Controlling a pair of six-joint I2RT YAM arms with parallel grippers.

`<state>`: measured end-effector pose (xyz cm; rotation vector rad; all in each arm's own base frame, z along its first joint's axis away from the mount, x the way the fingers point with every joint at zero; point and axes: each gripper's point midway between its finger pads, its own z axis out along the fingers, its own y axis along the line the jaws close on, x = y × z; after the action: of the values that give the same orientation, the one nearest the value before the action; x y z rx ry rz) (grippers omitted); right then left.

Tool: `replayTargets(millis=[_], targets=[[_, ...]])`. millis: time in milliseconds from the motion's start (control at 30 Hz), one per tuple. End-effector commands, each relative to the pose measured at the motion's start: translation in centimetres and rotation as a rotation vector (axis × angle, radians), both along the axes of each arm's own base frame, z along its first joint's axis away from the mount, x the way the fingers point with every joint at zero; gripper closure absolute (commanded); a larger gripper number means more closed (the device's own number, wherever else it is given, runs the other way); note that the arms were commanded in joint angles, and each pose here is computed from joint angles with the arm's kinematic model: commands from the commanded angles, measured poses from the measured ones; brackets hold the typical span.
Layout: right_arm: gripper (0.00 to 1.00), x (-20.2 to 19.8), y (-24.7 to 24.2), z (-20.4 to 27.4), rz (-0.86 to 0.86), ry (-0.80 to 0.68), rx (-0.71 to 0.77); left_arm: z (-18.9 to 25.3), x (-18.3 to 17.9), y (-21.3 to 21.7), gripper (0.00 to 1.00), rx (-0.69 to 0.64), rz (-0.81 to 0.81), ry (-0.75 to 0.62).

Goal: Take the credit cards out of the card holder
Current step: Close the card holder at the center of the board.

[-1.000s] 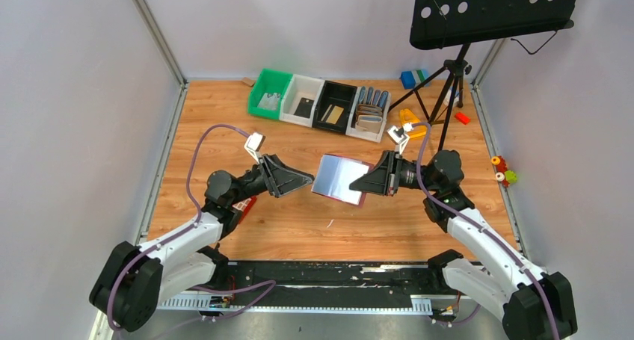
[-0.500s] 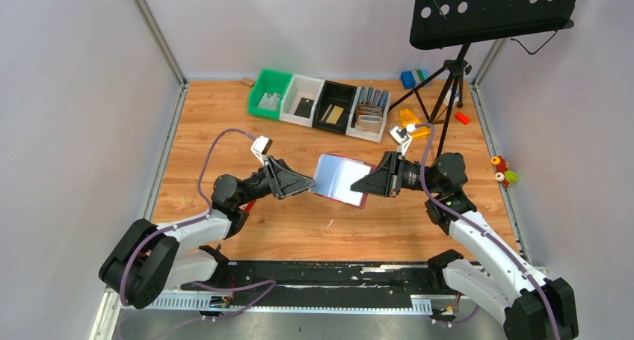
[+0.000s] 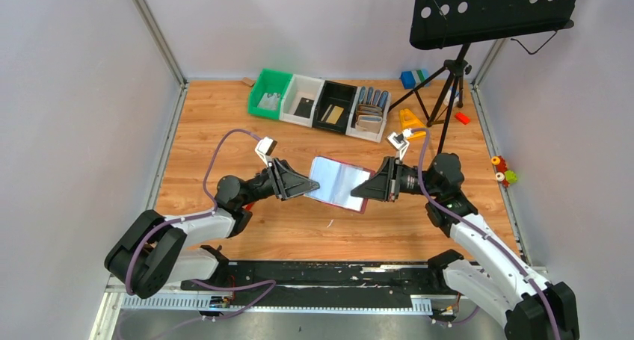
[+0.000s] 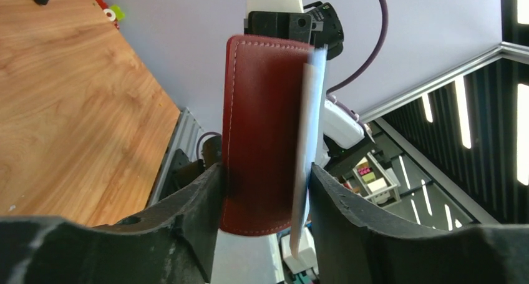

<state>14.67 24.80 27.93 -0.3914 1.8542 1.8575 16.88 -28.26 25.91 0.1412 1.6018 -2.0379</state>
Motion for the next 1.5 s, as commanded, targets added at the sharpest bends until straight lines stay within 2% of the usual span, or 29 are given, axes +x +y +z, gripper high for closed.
replayTargets(millis=[0, 67, 133, 333, 567, 700, 833, 933, 1100, 1233, 1467], targets=[[1.00, -0.2, -0.2, -1.2, -0.014, 0.007, -0.065, 1.8, -0.5, 0.2, 0.38, -0.049, 0.011, -0.106], [1.00, -0.2, -0.3, -1.8, -0.021, 0.013, -0.091, 1.9, -0.4, 0.2, 0.36, -0.053, 0.013, -0.109], [1.00, -0.2, -0.4, -2.3, -0.023, 0.019, -0.113, 2.1, -0.4, 0.2, 0.40, -0.059, 0.012, -0.114], [1.00, -0.1, -0.6, -2.9, -0.029, 0.015, -0.144, 1.4, -0.2, -0.1, 0.57, -0.051, 0.004, -0.113], [1.00, 0.2, -0.4, -3.0, -0.024, 0.018, -0.149, -0.3, -0.2, -1.0, 0.88, 0.044, -0.002, -0.130], [1.00, 0.6, -0.3, -3.0, -0.041, 0.008, -0.160, -2.1, 0.0, -1.9, 0.92, 0.163, 0.014, -0.125], [1.00, 1.5, -0.4, -4.5, -0.094, 0.026, -0.255, -4.3, 0.7, -2.4, 0.94, 0.345, 0.078, -0.168], [1.00, 2.1, -0.3, -5.6, -0.134, 0.019, -0.320, -4.7, 1.4, -2.2, 0.97, 0.411, 0.136, -0.172], [1.00, 2.4, 0.6, -6.5, -0.124, 0.028, -0.335, -5.2, 1.0, -3.0, 0.99, 0.430, 0.114, -0.159], [1.00, 2.6, 1.3, -7.3, -0.116, 0.043, -0.343, -4.2, 0.2, -3.8, 1.00, 0.315, 0.059, -0.135], [1.00, 3.0, 2.9, -8.3, -0.095, 0.062, -0.334, -4.1, -0.4, -4.9, 1.00, 0.257, 0.002, -0.107]])
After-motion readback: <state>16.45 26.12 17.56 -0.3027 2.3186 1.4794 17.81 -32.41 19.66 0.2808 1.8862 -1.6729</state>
